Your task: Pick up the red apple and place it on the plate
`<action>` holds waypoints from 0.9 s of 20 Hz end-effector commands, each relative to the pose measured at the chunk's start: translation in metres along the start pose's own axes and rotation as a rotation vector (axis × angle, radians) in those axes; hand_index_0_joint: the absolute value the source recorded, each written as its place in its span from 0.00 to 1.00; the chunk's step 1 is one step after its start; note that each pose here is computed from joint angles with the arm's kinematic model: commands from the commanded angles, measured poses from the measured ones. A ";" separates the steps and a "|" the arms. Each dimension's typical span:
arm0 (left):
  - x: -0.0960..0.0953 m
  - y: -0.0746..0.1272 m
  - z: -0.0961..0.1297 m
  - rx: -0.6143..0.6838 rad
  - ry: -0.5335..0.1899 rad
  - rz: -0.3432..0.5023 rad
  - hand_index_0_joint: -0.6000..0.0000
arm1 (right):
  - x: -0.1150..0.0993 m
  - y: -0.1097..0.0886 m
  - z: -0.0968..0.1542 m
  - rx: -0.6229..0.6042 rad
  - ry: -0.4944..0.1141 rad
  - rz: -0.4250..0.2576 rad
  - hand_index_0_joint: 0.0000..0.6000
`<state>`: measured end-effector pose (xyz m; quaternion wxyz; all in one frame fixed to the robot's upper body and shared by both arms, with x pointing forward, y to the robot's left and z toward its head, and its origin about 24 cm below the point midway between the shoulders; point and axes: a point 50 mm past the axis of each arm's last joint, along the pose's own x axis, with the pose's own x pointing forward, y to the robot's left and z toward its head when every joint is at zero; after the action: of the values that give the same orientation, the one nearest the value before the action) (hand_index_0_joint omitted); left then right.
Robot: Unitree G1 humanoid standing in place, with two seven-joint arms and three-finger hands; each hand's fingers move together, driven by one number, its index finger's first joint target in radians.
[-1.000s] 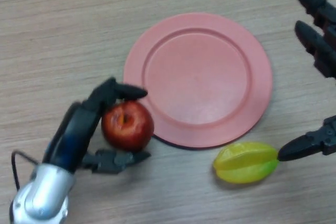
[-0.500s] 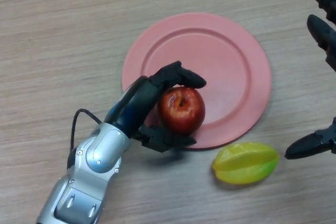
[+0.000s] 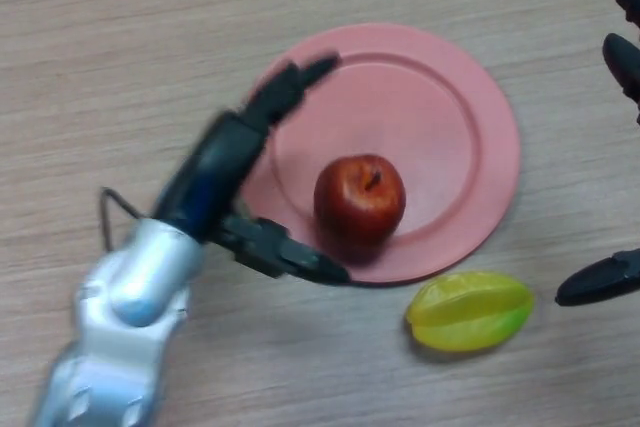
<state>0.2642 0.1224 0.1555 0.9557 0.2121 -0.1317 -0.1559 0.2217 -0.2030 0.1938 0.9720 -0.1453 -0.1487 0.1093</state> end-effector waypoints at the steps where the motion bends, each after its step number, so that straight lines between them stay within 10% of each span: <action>1: -0.022 0.032 0.030 -0.023 -0.162 0.106 1.00 | -0.004 -0.007 0.031 -0.108 -0.209 -0.020 0.00; 8: -0.084 0.082 0.016 -0.124 -0.240 0.316 1.00 | 0.001 0.005 0.032 -0.043 -0.237 0.008 0.00; 18: -0.089 0.079 0.004 -0.026 -0.206 0.372 1.00 | 0.001 0.006 0.034 -0.006 -0.242 0.017 0.00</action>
<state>0.2111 0.2168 0.1502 0.9792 0.1192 -0.1616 -0.0279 0.2238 -0.1883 0.1956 0.9674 -0.1284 -0.1643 0.1440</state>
